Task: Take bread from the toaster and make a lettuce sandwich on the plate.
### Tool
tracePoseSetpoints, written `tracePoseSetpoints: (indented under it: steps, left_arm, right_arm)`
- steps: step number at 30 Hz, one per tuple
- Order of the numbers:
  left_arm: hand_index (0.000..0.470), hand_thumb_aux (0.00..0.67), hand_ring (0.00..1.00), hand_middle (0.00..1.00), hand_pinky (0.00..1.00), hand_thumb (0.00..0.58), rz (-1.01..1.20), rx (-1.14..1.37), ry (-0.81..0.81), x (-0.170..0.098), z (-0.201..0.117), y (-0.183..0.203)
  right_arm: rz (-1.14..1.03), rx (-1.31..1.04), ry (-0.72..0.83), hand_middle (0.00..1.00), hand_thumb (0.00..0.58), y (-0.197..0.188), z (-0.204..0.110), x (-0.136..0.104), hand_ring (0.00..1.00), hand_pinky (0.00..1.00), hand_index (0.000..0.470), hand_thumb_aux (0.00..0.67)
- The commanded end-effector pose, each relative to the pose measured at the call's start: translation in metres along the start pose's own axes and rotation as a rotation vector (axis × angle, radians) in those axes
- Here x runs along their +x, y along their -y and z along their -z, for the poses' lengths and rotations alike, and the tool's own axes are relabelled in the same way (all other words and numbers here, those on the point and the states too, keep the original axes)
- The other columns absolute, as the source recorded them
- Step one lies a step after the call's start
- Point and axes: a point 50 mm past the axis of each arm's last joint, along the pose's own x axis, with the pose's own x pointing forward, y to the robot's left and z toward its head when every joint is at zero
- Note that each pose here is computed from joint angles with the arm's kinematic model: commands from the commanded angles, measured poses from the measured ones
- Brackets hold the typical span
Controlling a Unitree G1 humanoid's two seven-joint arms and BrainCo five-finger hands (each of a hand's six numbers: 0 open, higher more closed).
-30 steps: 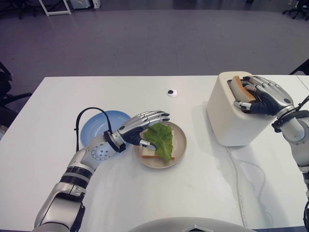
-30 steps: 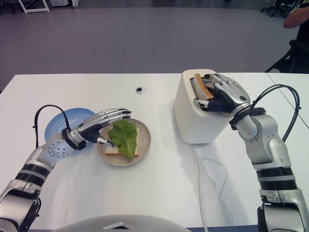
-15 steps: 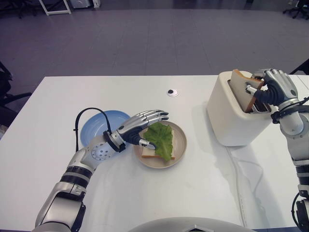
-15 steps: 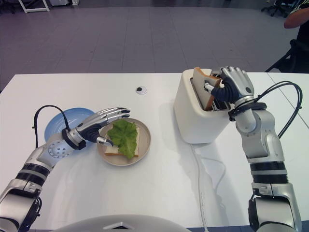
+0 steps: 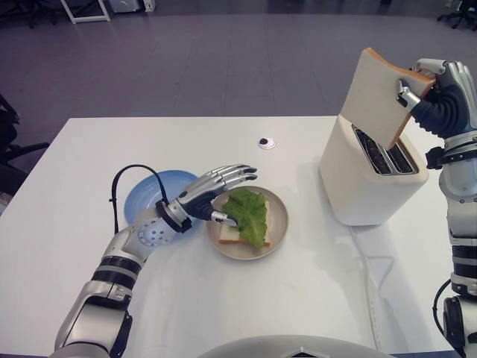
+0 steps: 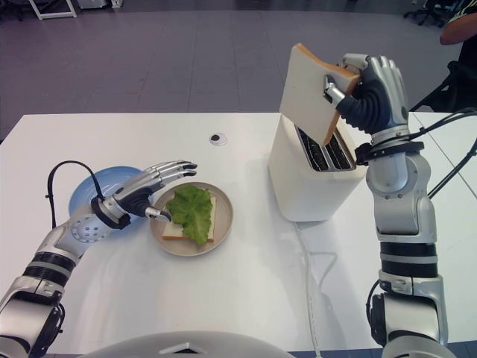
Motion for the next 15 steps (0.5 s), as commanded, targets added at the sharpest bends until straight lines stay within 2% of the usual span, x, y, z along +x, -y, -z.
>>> tracePoseSetpoints:
  steps: [1, 6, 10, 15]
  left_arm:
    - [0.000, 0.000, 0.00, 0.00, 0.00, 0.000, -0.103, -0.040, 0.033, -0.002, 0.000, -0.020]
    - [0.000, 0.000, 0.00, 0.00, 0.00, 0.000, -0.232, -0.142, 0.118, -0.013, -0.007, -0.042]
    - [0.000, 0.000, 0.00, 0.00, 0.00, 0.000, -0.335, -0.288, 0.266, -0.021, -0.024, -0.062]
    - [0.000, 0.000, 0.00, 0.00, 0.00, 0.000, -0.285, -0.466, 0.437, -0.035, -0.045, -0.068]
  right_arm:
    - [-0.035, 0.155, 0.077, 1.00, 0.580, -0.008, -0.021, 0.004, 1.00, 1.00, 0.470, 0.670]
    - [-0.200, 0.346, 0.150, 1.00, 0.580, -0.041, -0.048, -0.002, 1.00, 1.00, 0.470, 0.670]
    - [-0.367, 0.467, 0.181, 1.00, 0.580, -0.074, -0.065, -0.014, 1.00, 1.00, 0.470, 0.670]
    - [-0.561, 0.586, 0.183, 1.00, 0.580, -0.117, -0.082, -0.032, 1.00, 1.00, 0.470, 0.670]
